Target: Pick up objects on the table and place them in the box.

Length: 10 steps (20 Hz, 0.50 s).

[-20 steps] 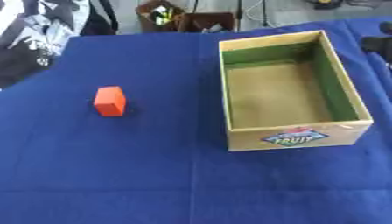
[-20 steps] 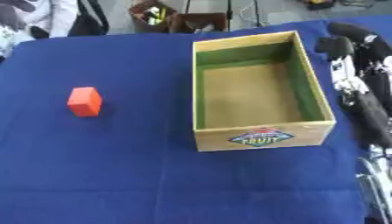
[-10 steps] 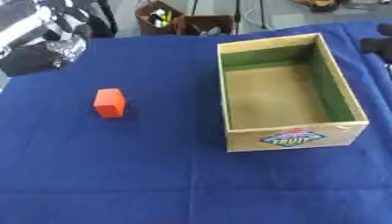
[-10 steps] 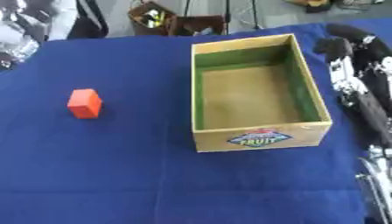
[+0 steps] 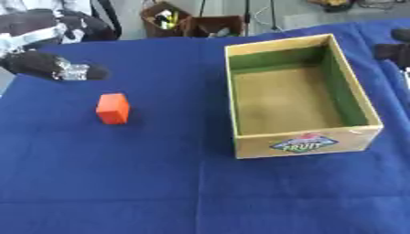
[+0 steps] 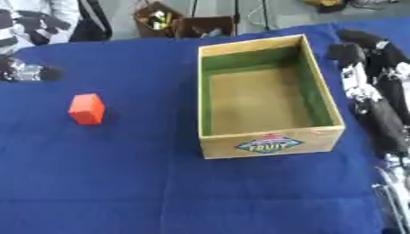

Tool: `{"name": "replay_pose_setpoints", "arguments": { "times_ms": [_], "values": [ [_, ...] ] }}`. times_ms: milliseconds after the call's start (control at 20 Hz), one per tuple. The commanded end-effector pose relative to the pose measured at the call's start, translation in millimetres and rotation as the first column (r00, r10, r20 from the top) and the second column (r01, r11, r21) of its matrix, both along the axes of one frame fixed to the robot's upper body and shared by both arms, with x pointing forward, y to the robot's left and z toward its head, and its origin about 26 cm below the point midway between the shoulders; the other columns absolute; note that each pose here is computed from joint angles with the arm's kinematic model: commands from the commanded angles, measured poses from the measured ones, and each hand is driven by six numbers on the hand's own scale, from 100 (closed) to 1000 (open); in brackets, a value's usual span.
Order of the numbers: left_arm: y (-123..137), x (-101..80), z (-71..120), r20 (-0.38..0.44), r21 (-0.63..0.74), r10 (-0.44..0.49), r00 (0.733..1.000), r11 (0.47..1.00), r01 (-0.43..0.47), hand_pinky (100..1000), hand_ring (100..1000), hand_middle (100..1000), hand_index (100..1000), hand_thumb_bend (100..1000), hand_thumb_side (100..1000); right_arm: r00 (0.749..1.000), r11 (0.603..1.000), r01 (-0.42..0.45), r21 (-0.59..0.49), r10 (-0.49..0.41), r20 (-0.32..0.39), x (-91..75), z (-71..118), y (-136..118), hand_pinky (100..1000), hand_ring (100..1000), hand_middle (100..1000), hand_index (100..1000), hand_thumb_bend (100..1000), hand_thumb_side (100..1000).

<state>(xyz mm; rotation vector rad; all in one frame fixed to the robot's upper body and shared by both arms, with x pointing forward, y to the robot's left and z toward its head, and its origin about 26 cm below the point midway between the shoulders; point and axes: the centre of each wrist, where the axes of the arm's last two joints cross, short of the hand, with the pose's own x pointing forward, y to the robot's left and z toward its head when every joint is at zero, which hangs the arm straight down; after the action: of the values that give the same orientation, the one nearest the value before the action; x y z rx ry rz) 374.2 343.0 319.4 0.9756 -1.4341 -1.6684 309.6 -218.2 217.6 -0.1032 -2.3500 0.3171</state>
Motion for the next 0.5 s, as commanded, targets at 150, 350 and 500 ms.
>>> {"name": "replay_pose_setpoints", "arguments": {
  "times_ms": [150, 350, 500],
  "values": [
    [5.7, 8.5, 6.8, -0.027, 0.128, 0.049, 0.998, 0.991, -0.045, 857, 930, 959, 1000, 849, 916, 1.0, 1.0, -0.01, -0.023, 0.01, 0.023, -3.5, 6.3, -0.9, 973, 824, 590, 807, 100, 598],
    [8.1, 22.5, -0.5, -0.084, 0.172, 0.093, 0.992, 0.982, -0.078, 856, 917, 925, 1000, 800, 858, 1.0, 1.0, -0.013, -0.026, 0.014, 0.021, -3.5, 6.3, -0.8, 973, 824, 588, 806, 100, 599],
    [10.7, 33.5, -7.6, -0.121, 0.169, 0.119, 0.986, 0.981, -0.098, 836, 899, 873, 1000, 753, 818, 1.0, 0.999, -0.018, -0.028, 0.018, 0.018, -3.6, 6.1, -0.5, 974, 824, 586, 805, 100, 600]
  ]
}}
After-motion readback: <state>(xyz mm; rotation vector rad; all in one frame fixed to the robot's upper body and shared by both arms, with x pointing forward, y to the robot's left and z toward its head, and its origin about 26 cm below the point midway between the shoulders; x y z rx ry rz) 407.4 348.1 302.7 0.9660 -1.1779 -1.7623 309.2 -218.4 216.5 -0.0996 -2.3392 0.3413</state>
